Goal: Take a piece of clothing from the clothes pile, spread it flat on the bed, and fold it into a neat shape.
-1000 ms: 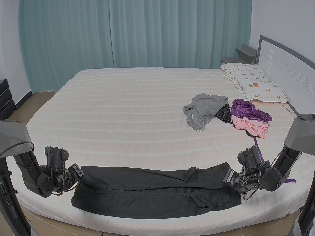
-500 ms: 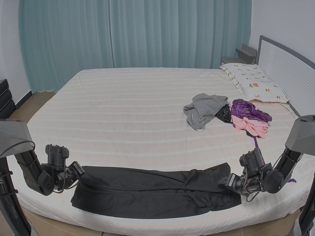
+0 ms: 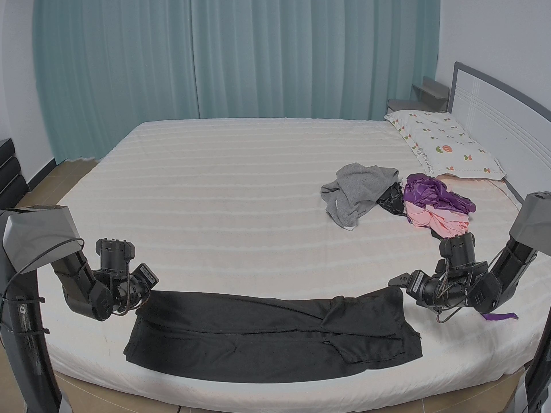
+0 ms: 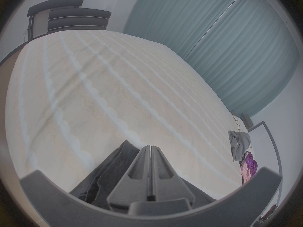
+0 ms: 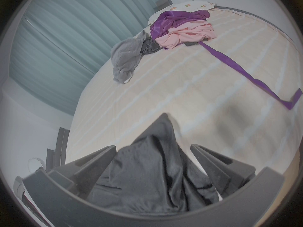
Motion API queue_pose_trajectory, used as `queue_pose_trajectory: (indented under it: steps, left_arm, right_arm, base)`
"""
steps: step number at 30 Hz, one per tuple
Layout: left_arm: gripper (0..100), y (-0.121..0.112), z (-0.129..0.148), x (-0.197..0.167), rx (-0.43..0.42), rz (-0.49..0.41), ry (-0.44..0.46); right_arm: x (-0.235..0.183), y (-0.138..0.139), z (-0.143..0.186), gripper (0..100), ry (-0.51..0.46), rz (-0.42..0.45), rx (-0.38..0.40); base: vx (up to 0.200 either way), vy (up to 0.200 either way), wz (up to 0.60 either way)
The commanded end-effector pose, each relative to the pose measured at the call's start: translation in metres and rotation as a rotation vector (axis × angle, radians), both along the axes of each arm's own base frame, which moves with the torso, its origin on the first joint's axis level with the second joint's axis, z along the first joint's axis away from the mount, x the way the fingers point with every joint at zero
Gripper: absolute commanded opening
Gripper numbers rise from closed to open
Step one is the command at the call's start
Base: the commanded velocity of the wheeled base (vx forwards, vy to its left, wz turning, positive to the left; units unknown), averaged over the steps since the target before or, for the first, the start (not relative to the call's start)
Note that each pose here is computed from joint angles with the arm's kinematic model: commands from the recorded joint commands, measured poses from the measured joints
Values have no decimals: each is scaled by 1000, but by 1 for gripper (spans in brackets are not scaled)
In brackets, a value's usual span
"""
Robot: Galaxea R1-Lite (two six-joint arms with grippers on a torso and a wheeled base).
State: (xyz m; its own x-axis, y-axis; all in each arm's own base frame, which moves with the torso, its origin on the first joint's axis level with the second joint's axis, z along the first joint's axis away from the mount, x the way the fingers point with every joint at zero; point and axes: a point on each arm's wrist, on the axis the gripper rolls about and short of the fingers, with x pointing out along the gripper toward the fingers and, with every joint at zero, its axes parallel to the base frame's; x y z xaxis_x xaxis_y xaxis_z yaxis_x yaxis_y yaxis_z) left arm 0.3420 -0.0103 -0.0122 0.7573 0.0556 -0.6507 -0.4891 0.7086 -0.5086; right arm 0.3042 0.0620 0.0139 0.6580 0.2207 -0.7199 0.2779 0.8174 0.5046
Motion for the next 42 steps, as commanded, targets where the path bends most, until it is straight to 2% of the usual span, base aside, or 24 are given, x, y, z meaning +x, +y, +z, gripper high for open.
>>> queue_pose_trajectory:
  steps: [1, 2, 3, 7, 12, 18, 23, 24, 32, 33, 35, 39, 40, 42]
  left_arm:
    - [0, 5, -14, 9, 0, 14, 16]
    - [0, 6, -13, 9, 0, 17, 10]
    - [100, 6, -13, 10, -1, 18, 6]
    - [100, 20, -6, 9, -16, 50, -12]
    - [100, 27, -8, 4, -75, -16, 12]
    - [100, 19, -22, -1, -23, -84, 57]
    - [100, 16, -23, 1, -22, -92, 54]
    - [0, 16, -23, 1, -22, -92, 54]
    - [0, 20, -23, -1, -15, -54, 61]
    - [0, 22, -23, 0, -8, -6, 55]
    - [0, 23, -22, 1, -15, 33, 49]
    - [0, 23, -22, -1, -27, 48, 54]
    - [0, 23, -23, -1, -26, 49, 55]
    - [0, 23, -23, -2, -27, 51, 58]
  right_arm:
    - [21, -11, -8, 100, -11, -26, 17]
    - [25, -12, -6, 100, -22, -27, 24]
    - [26, -12, -6, 100, -24, -25, 25]
    - [33, -13, -4, 100, -42, -20, 43]
    - [33, -21, -9, 100, -21, -10, 87]
    - [35, -23, -19, 100, 5, -13, 89]
    - [38, -25, -23, 100, 11, -14, 90]
    - [38, -25, -23, 100, 11, -14, 90]
    - [51, -25, -34, 100, 10, -15, 90]
    - [53, -24, -37, 100, 13, -13, 91]
    - [55, -22, -41, 100, 19, -2, 97]
    - [58, -19, -42, 100, 16, 21, 115]
    - [59, -18, -42, 0, 13, 24, 116]
    - [61, -16, -44, 0, 13, 29, 116]
  base:
    - [0, 0, 0]
    - [0, 0, 0]
    - [0, 0, 0]
    - [0, 0, 0]
    - [0, 0, 0]
    - [0, 0, 0]
    - [0, 0, 0]
    - [0, 0, 0]
    - [0, 0, 0]
    - [0, 0, 0]
    - [0, 0, 0]
    - [0, 0, 0]
    - [0, 0, 0]
    - [0, 0, 0]
